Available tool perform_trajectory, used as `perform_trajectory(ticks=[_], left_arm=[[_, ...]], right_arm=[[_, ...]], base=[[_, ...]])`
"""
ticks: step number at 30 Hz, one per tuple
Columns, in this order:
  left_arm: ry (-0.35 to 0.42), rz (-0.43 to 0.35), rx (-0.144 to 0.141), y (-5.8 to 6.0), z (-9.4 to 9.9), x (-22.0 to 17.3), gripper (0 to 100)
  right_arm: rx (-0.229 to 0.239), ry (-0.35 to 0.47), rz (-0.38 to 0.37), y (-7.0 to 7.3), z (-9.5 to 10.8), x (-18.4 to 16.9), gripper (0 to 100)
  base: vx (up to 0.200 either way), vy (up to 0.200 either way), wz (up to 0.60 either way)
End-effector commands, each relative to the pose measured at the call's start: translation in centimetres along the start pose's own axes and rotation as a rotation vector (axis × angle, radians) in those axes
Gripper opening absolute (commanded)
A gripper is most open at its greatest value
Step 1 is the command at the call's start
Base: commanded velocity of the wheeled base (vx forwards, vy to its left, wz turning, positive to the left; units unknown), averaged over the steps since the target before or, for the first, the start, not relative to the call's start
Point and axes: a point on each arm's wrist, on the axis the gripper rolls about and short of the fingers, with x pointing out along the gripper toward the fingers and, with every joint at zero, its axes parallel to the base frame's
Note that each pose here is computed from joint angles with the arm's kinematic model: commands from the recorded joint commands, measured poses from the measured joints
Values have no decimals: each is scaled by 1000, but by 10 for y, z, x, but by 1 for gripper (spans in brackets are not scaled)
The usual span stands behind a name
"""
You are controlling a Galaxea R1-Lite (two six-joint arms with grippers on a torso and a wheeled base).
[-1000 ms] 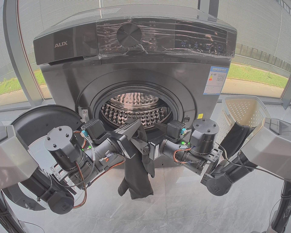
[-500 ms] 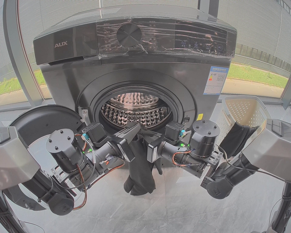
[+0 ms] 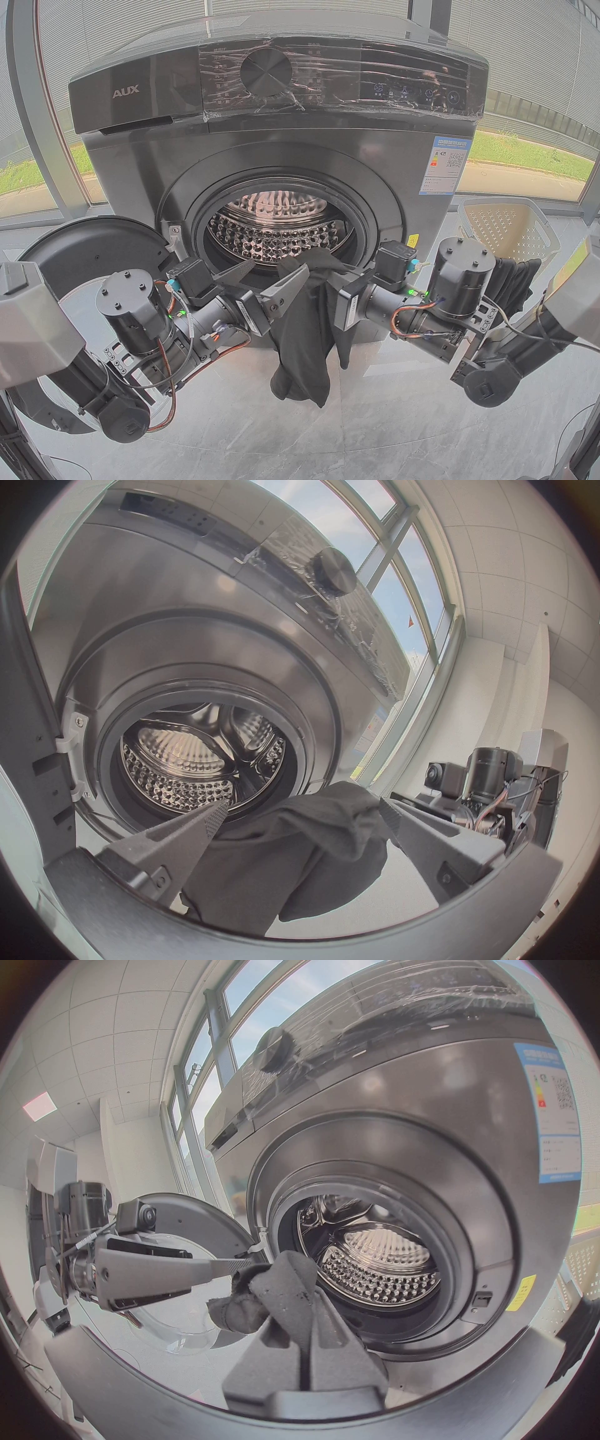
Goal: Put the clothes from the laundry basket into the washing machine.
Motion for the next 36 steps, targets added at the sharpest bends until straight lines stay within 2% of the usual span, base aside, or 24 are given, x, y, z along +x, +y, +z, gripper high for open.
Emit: perform_trajectory(ticks=[1,4,8,9,14,15,17,20,29,36], left_arm=[[15,18,0,5,-4,-2,100],[32,26,-1,7,-8,-2,100],[64,56,0,16,-18,0,100],[86,78,4,23,-25,0,100],[121,137,7,42,-36,2,100],[121,137,7,42,-36,2,100],[149,173,7,55,-45,2,100],[169,190,10,61,-53,4,100],[261,189,45,69,-80,5,100],[298,159,44,71,-91,6,100]], right_arm=[[-4,-41,-21,-7,17,-12,0],[-4,-47,-22,-7,19,-14,0],[-5,-58,-20,-7,23,-15,0],[-5,-64,-10,-4,25,-17,0],[-3,-63,4,-1,27,-27,0],[-3,-63,4,-1,27,-27,0],[-3,-64,10,0,29,-32,0],[-3,-68,22,4,32,-37,0],[-4,-62,51,6,32,-40,0],[-2,-63,68,11,31,-37,0]], base=[[0,0,0],[0,0,0],[0,0,0],[0,0,0],[0,0,0],[0,0,0],[0,0,0],[0,0,0],[0,0,0],[0,0,0]])
